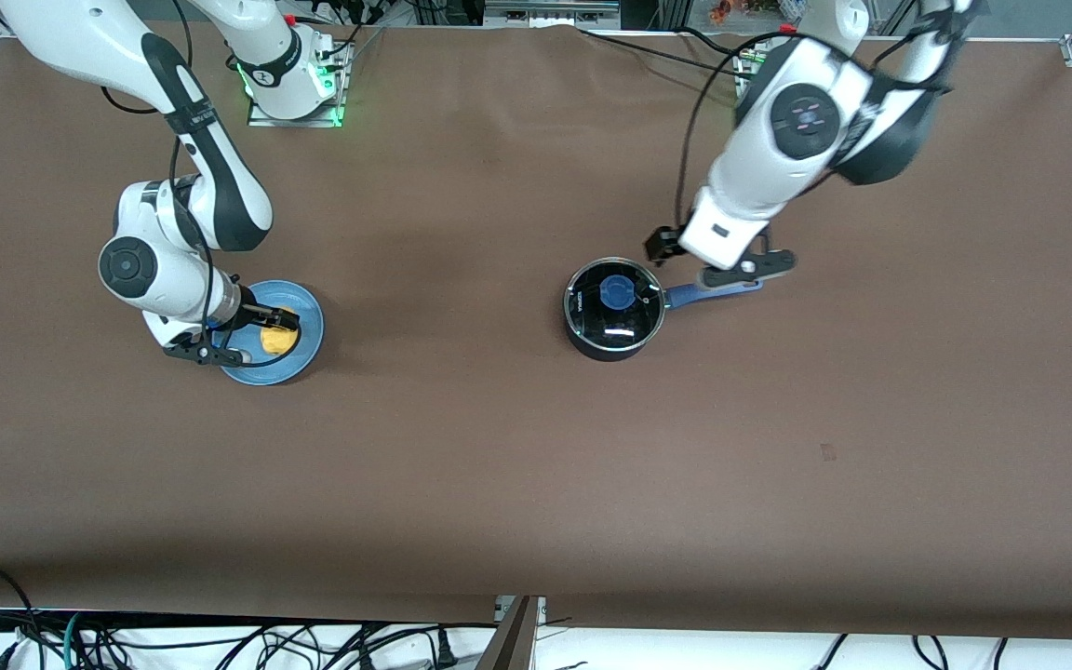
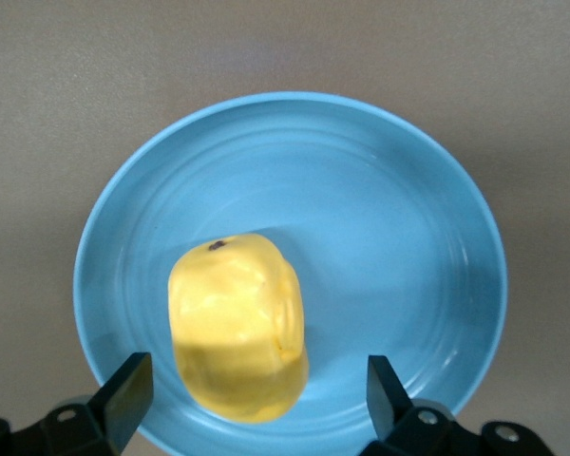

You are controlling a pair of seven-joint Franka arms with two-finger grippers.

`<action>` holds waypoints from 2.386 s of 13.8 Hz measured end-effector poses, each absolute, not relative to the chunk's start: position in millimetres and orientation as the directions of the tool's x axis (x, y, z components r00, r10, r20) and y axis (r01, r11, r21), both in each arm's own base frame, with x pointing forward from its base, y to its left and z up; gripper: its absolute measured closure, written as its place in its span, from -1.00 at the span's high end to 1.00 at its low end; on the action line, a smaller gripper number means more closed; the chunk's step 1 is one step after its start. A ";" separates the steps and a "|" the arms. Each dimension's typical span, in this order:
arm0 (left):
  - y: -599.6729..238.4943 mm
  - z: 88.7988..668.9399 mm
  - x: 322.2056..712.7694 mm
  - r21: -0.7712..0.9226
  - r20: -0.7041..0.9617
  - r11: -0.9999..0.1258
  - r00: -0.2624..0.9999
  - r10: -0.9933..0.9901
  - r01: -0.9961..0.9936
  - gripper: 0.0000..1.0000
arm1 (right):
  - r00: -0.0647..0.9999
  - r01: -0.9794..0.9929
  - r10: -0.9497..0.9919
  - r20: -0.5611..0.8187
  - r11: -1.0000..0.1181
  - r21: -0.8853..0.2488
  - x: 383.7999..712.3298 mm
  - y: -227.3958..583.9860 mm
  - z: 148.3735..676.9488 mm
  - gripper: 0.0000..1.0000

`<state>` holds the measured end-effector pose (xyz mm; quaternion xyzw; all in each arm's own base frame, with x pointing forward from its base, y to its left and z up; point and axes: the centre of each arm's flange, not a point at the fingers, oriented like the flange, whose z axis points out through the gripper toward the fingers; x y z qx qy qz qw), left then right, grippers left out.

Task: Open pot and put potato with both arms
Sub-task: 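Grasp the potato with the right gripper while the left gripper grasps the knob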

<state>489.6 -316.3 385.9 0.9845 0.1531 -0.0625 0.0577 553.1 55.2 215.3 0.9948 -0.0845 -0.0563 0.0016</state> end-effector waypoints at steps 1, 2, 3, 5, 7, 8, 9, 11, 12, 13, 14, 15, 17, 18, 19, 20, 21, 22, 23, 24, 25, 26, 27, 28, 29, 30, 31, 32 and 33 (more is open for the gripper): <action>-335.1 374.7 483.3 0.103 -0.143 -0.943 0.943 0.301 0.316 1.00 | 0.981 -0.169 -0.169 -0.100 -0.986 0.009 550.9 55.1 212.4 0.99; -352.5 363.7 477.0 0.101 -0.134 -0.941 0.942 0.308 0.322 1.00 | 0.981 -0.169 -0.169 -0.091 -0.986 0.007 550.1 55.0 211.1 0.99; -368.2 352.4 472.0 0.090 -0.113 -0.941 0.942 0.317 0.327 1.00 | 0.982 -0.169 -0.169 -0.081 -0.986 0.004 550.8 55.1 211.5 0.99; -390.5 329.5 466.2 0.050 -0.060 -0.947 0.947 0.314 0.317 1.00 | 0.984 -0.170 -0.169 -0.060 -0.986 -0.002 552.9 55.5 212.9 0.99; -395.5 311.4 469.6 0.023 -0.038 -0.955 0.955 0.294 0.295 1.00 | 0.984 -0.170 -0.169 -0.050 -0.986 -0.005 552.8 55.6 212.4 0.99; -393.8 306.9 473.7 0.019 -0.037 -0.957 0.957 0.288 0.289 1.00 | 0.985 -0.169 -0.169 -0.047 -0.986 -0.007 552.4 55.7 211.6 0.99; -391.7 304.8 477.3 0.019 -0.039 -0.959 0.959 0.281 0.282 1.00 | 0.985 -0.170 -0.169 -0.041 -0.985 -0.008 552.3 55.7 210.8 0.99; -387.3 302.5 481.5 0.018 -0.041 -0.962 0.961 0.272 0.273 1.00 | 0.985 -0.170 -0.169 -0.037 -0.985 -0.010 551.4 55.7 208.4 0.99; -386.1 301.8 482.8 0.017 -0.042 -0.962 0.961 0.272 0.273 1.00 | 0.985 -0.170 -0.169 -0.038 -0.985 -0.010 550.7 55.6 206.7 0.99; -386.0 301.0 484.0 0.018 -0.043 -0.962 0.961 0.272 0.273 1.00 | 0.985 -0.169 -0.169 -0.038 -0.985 -0.010 550.3 55.7 205.3 0.99; -386.7 298.9 484.8 0.019 -0.048 -0.962 0.961 0.272 0.273 1.00 | 0.985 -0.169 -0.169 -0.039 -0.986 -0.010 550.0 55.9 203.9 0.99; -387.6 295.5 485.5 0.018 -0.054 -0.962 0.961 0.272 0.273 1.00 | 0.985 -0.169 -0.169 -0.040 -0.986 -0.010 549.5 55.9 202.4 0.99; -388.2 288.4 487.7 0.017 -0.067 -0.961 0.960 0.273 0.275 1.00 | 0.985 -0.169 -0.168 -0.040 -0.986 -0.010 548.1 56.0 199.7 0.91; -388.0 286.2 489.2 0.017 -0.070 -0.962 0.960 0.272 0.274 1.00 | 0.985 -0.169 -0.168 -0.041 -0.986 -0.010 547.7 56.2 199.1 0.75; -387.3 285.0 490.5 0.015 -0.068 -0.963 0.961 0.268 0.270 0.96 | 0.985 -0.168 -0.168 -0.041 -0.986 -0.010 547.4 56.3 198.8 0.48; -386.9 284.7 491.5 0.013 -0.062 -0.964 0.963 0.264 0.265 0.89 | 0.985 -0.168 -0.168 -0.040 -0.986 -0.011 547.3 56.5 198.8 0.28; -386.9 284.6 492.1 0.012 -0.059 -0.965 0.963 0.262 0.263 0.67 | 0.985 -0.168 -0.168 -0.038 -0.986 -0.011 547.5 56.5 199.7 0.16; -387.0 284.3 492.6 0.012 -0.059 -0.965 0.964 0.261 0.262 0.51 | 0.985 -0.168 -0.167 -0.038 -0.986 -0.011 547.5 56.6 199.6 0.16; -387.1 284.1 493.4 0.013 -0.059 -0.965 0.963 0.262 0.263 0.50 | 0.985 -0.167 -0.167 -0.037 -0.986 -0.012 547.6 57.0 199.9 0.15; -387.4 284.2 494.9 0.016 -0.059 -0.964 0.963 0.263 0.264 0.47 | 0.986 -0.165 -0.164 -0.033 -0.986 -0.013 548.1 58.2 200.5 0.15; -387.7 283.7 496.5 0.017 -0.061 -0.964 0.962 0.264 0.266 0.43 | 0.987 -0.160 -0.160 -0.026 -0.987 -0.017 549.5 60.4 202.5 0.15; -387.7 282.6 497.7 0.018 -0.063 -0.964 0.962 0.265 0.267 0.38 | 0.988 -0.157 -0.156 -0.015 -0.987 -0.021 552.0 62.6 206.7 0.15; -387.8 281.6 498.1 0.018 -0.064 -0.964 0.962 0.265 0.267 0.30 | 0.988 -0.152 -0.152 -0.002 -0.988 -0.024 555.5 64.8 213.9 0.15; -388.3 282.8 498.6 0.020 -0.063 -0.964 0.962 0.264 0.266 0.22 | 0.989 -0.145 -0.145 0.007 -0.989 -0.028 559.9 68.8 224.3 0.15; -388.5 283.3 499.0 0.021 -0.062 -0.964 0.963 0.264 0.265 0.22 | 0.991 -0.136 -0.136 0.005 -0.990 -0.028 564.9 74.2 238.1 0.15; -388.8 283.8 499.2 0.022 -0.062 -0.966 0.964 0.257 0.259 0.20 | 0.992 -0.126 -0.126 -0.005 -0.992 -0.027 571.0 80.7 255.2 0.15; -388.6 285.3 500.4 0.025 -0.059 -0.969 0.968 0.246 0.248 0.17 | 0.993 -0.114 -0.114 -0.013 -0.993 -0.026 577.9 89.2 275.2 0.15; -387.3 285.2 501.3 0.023 -0.060 -0.969 0.968 0.243 0.244 0.17 | 0.995 -0.100 -0.100 -0.018 -0.995 -0.028 584.1 99.5 294.5 0.15; -385.7 285.0 502.3 0.022 -0.061 -0.969 0.968 0.243 0.245 0.17 | 0.996 -0.083 -0.083 -0.018 -0.996 -0.034 589.5 111.9 312.7 0.15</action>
